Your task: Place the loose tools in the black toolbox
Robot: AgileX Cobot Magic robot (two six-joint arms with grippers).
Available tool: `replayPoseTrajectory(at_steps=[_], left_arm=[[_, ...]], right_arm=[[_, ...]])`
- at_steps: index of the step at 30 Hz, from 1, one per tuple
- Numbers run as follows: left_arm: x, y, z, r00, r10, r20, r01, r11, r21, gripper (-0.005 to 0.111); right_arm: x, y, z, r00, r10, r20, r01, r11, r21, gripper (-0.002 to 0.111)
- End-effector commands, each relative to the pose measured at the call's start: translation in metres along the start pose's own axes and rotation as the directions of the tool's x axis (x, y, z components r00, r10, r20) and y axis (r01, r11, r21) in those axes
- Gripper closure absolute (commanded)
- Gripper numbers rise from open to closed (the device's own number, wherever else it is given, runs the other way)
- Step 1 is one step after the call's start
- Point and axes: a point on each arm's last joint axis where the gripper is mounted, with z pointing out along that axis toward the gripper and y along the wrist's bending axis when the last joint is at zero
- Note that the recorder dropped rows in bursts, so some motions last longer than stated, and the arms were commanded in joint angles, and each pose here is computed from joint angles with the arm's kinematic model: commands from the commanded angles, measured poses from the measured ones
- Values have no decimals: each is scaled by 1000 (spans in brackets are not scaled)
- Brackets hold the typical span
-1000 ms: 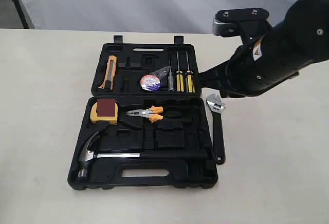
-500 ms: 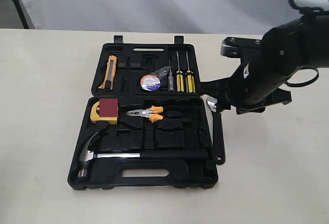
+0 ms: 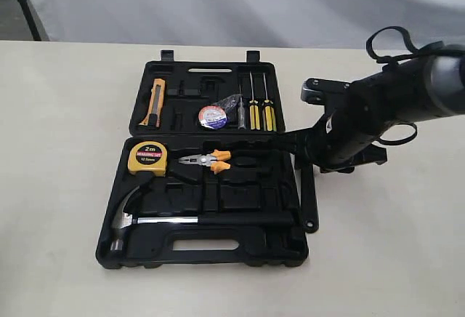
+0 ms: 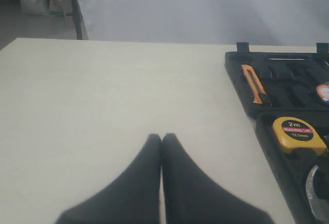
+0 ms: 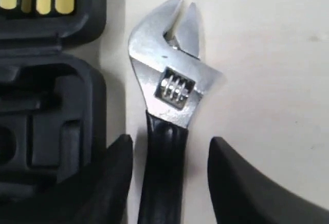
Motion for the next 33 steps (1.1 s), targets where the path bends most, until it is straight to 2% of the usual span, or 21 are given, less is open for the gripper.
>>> replayPoseTrajectory(at_steps=[1,8,11,13,18,26,33], left_arm=[[2,0,-1,1000,-22,7,22,1000,14,105],[2,0,-1,1000,-22,7,22,1000,14,105],[2,0,-1,1000,-22,7,22,1000,14,105],[2,0,-1,1000,-22,7,22,1000,14,105],[2,0,-1,1000,-22,7,22,1000,14,105],[2,0,-1,1000,-22,7,22,1000,14,105],[2,0,-1,1000,-22,7,22,1000,14,105]], right_arm=[[-5,-2,0,999,-16,29,16,1000,-3,63],[9,-8,23,994,-81,-71,83,996,39,72],[17,-12,30,986,-93,-141,104,992,73,88],[20,-15,30,977,-111,-179,130,987,97,107],[17,-19,10,966,-157,-205,187,973,138,109],[-1,-22,-51,958,-261,-116,280,940,197,109],[-7,-9,-92,925,-380,-2,378,922,85,109]])
